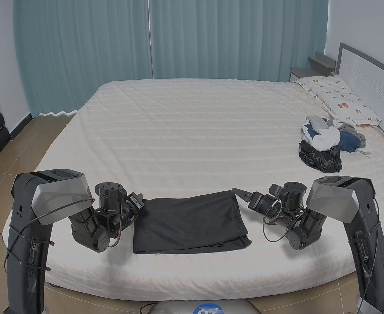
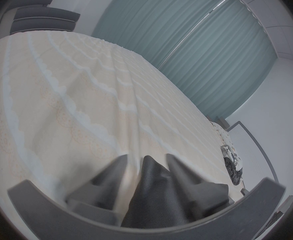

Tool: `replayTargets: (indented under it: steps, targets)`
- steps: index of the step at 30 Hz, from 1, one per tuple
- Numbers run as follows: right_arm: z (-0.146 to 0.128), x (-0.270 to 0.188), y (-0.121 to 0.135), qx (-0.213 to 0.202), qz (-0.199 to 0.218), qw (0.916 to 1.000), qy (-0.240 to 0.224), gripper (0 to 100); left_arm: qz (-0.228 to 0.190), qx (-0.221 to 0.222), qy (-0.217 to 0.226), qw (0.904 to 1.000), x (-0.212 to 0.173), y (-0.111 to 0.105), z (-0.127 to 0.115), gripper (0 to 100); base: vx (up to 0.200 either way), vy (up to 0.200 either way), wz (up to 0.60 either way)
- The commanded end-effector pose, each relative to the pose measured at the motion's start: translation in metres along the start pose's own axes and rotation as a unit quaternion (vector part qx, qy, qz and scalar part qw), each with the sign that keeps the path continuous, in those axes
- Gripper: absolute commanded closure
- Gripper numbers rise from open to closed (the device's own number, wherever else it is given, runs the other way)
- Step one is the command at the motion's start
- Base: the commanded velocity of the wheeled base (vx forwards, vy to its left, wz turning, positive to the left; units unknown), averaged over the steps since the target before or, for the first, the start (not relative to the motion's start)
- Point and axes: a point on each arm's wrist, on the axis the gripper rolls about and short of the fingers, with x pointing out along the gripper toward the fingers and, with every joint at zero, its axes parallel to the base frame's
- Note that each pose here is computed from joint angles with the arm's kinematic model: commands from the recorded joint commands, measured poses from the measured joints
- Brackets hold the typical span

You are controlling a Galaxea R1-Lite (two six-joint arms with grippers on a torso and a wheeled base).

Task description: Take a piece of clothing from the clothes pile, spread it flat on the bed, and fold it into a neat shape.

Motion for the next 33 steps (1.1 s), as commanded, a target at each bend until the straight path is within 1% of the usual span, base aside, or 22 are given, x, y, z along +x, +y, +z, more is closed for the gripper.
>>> replayTargets:
  steps: [1, 3, 6, 8, 9, 12, 13, 15, 16, 17, 19, 21, 22, 23, 24, 25, 26, 28, 29, 30, 32, 33]
  targets:
    - [0.013, -0.004, 0.005, -0.005, -0.001, 0.9997, -0.023, 0, 0.000, -0.008, -0.016, 0.9998, -0.007, 0.001, 0.014, 0, 0.000, 0.000, 0.00]
    - [0.022, -0.005, 0.008, -0.010, -0.006, 0.9989, -0.045, 0, -0.001, -0.021, -0.028, 0.9994, -0.018, 0.002, 0.029, 0, 0.000, 0.000, 0.00]
    - [0.028, -0.006, 0.009, -0.013, -0.008, 0.9984, -0.055, 0, -0.013, -0.041, -0.045, 0.9981, -0.035, -0.001, 0.049, 0, 0.000, 0.000, 0.00]
    - [0.036, -0.007, 0.004, -0.014, -0.014, 0.9979, -0.062, 0, -0.021, -0.044, -0.063, 0.9968, -0.043, -0.003, 0.062, 0, 0.000, 0.000, 0.00]
    - [0.037, -0.007, 0.004, -0.014, -0.015, 0.9977, -0.064, 0, -0.025, -0.044, -0.068, 0.9964, -0.044, -0.005, 0.065, 0, 0.000, 0.000, 0.00]
    - [0.044, -0.010, 0.003, -0.018, -0.019, 0.9970, -0.072, 0, -0.042, -0.045, -0.089, 0.9941, -0.056, -0.015, 0.080, 0, 0.000, 0.000, 0.00]
    - [0.047, -0.014, 0.005, -0.027, -0.024, 0.9965, -0.076, 0, -0.049, -0.038, -0.097, 0.9933, -0.065, -0.021, 0.087, 0, 0.000, 0.000, 0.00]
    - [0.050, -0.020, 0.007, -0.044, -0.037, 0.9947, -0.085, 0, -0.053, -0.023, -0.103, 0.9930, -0.075, -0.025, 0.091, 0, 0.000, 0.000, 0.00]
    - [0.058, -0.027, 0.008, -0.057, -0.053, 0.9917, -0.102, 0, -0.052, -0.002, -0.107, 0.9929, -0.083, -0.026, 0.093, 0, 0.000, 0.000, 0.00]
    - [0.062, -0.031, 0.012, -0.060, -0.061, 0.9901, -0.111, 0, -0.054, 0.009, -0.111, 0.9924, -0.089, -0.028, 0.095, 0, 0.000, 0.000, 0.00]
    - [0.070, -0.043, 0.023, -0.063, -0.070, 0.9880, -0.122, 0, -0.062, 0.017, -0.122, 0.9905, -0.106, -0.034, 0.102, 0, 0.000, 0.000, 0.00]
    - [0.076, -0.060, 0.037, -0.065, -0.074, 0.9875, -0.123, 0, -0.068, 0.019, -0.132, 0.9887, -0.125, -0.038, 0.108, 0, 0.000, 0.000, 0.00]
    - [0.077, -0.063, 0.039, -0.066, -0.074, 0.9873, -0.124, 0, -0.069, 0.020, -0.133, 0.9885, -0.128, -0.038, 0.109, 0, 0.000, 0.000, 0.00]
    - [0.085, -0.084, 0.056, -0.074, -0.070, 0.9861, -0.131, 0, -0.075, 0.024, -0.143, 0.9866, -0.148, -0.041, 0.113, 0, 0.000, 0.000, 0.00]
    - [0.088, -0.094, 0.065, -0.079, -0.067, 0.9854, -0.135, 0, -0.078, 0.027, -0.146, 0.9858, -0.158, -0.042, 0.114, 0, 0.000, 0.000, 0.00]
    - [0.089, -0.095, 0.066, -0.080, -0.066, 0.9851, -0.137, 0, -0.079, 0.028, -0.148, 0.9855, -0.160, -0.042, 0.114, 0, 0.000, 0.000, 0.00]
    - [0.092, -0.116, 0.081, -0.092, -0.062, 0.9835, -0.143, 0, -0.077, 0.041, -0.149, 0.9851, -0.180, -0.040, 0.112, 0, 0.000, 0.000, 0.00]
    - [0.093, -0.134, 0.090, -0.099, -0.060, 0.9829, -0.143, 0, -0.074, 0.055, -0.150, 0.9844, -0.193, -0.038, 0.110, 0, 0.000, 0.000, 0.00]
    - [0.091, -0.155, 0.098, -0.104, -0.061, 0.9823, -0.144, 0, -0.076, 0.069, -0.158, 0.9822, -0.210, -0.036, 0.110, 0, 0.000, 0.000, 0.00]
    - [0.089, -0.168, 0.104, -0.109, -0.061, 0.9819, -0.142, 0, -0.080, 0.074, -0.166, 0.9800, -0.222, -0.037, 0.111, 0, 0.000, 0.000, 0.00]
    - [0.090, -0.191, 0.119, -0.125, -0.056, 0.9792, -0.150, 0, -0.095, 0.076, -0.189, 0.9744, -0.246, -0.039, 0.115, 0, 0.000, 0.000, 0.00]
    - [0.092, -0.206, 0.130, -0.137, -0.046, 0.9763, -0.161, 0, -0.106, 0.078, -0.206, 0.9696, -0.261, -0.041, 0.118, 0, 0.000, 0.000, 0.00]
